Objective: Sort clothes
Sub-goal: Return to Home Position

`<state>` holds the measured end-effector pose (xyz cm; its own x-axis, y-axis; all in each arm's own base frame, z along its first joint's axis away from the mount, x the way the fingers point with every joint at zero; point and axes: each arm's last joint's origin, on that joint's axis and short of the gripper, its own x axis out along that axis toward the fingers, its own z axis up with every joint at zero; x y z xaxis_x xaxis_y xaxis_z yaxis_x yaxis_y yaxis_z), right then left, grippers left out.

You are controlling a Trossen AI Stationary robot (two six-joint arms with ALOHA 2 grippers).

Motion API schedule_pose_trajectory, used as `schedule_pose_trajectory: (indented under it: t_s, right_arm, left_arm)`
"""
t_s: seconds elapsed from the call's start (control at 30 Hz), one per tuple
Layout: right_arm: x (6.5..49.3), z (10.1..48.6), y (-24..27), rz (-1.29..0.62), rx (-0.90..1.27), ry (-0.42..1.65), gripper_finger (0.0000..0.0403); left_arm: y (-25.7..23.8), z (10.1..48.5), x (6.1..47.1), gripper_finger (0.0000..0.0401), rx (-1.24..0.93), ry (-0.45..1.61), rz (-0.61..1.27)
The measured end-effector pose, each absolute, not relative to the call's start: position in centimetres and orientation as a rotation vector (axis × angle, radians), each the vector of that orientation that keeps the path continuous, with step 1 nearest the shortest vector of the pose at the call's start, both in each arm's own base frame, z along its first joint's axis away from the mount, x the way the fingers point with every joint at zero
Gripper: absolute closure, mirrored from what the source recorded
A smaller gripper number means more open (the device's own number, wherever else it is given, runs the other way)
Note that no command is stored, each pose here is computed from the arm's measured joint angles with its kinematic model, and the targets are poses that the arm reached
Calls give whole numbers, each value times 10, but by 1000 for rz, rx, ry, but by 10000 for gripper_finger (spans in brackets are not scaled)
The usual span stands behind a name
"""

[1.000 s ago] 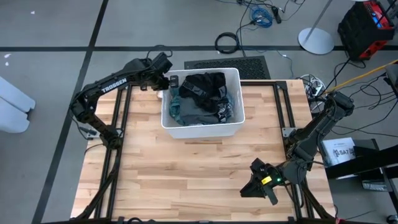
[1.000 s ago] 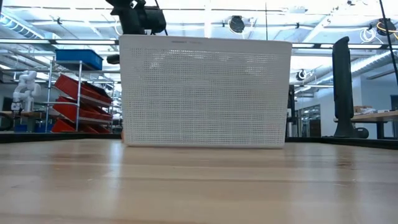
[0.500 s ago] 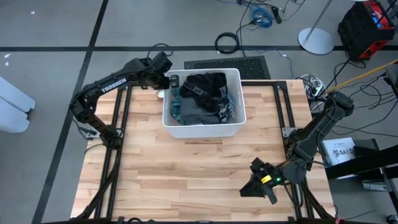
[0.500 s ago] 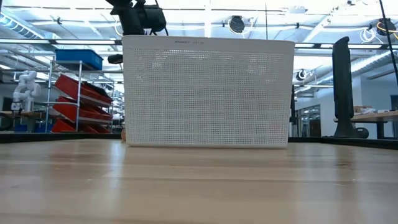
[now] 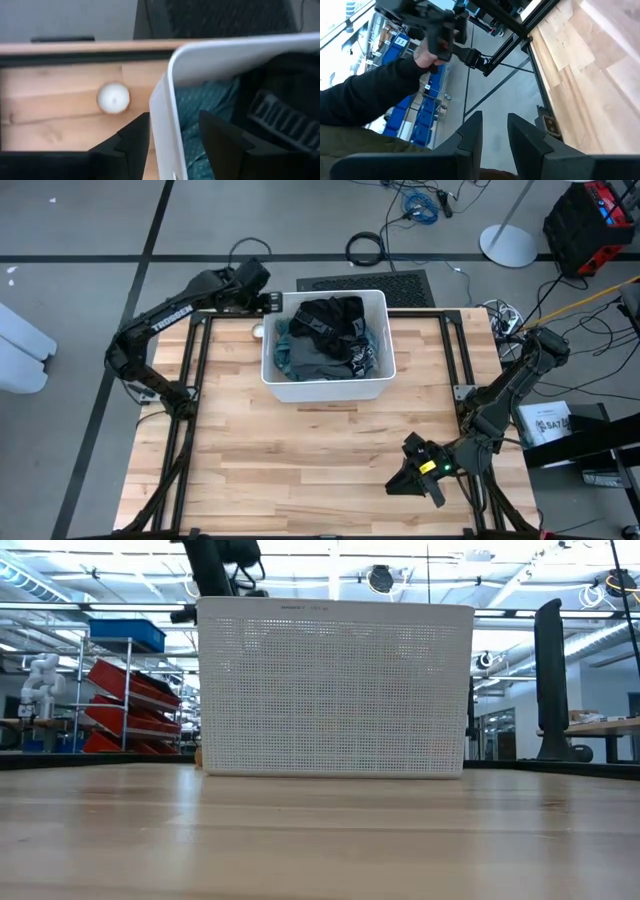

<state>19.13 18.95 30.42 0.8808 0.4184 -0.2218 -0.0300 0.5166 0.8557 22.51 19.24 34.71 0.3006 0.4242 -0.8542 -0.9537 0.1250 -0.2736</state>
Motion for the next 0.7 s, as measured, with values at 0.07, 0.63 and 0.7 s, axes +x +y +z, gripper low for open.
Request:
schedule_pose_trajectory:
  t_s: [0.07, 0.63, 0.7]
  right_arm:
    - [193, 304, 188, 280, 964, 423, 323]
    - [231, 344, 122, 413, 775, 61, 323]
    - [233, 347, 110, 413, 756, 46, 323]
  left_arm:
    - [190, 358, 221, 223, -937, 652, 1145]
    - [123, 425, 191, 222, -792, 477, 828]
    - [113, 429, 190, 222, -792, 472, 777]
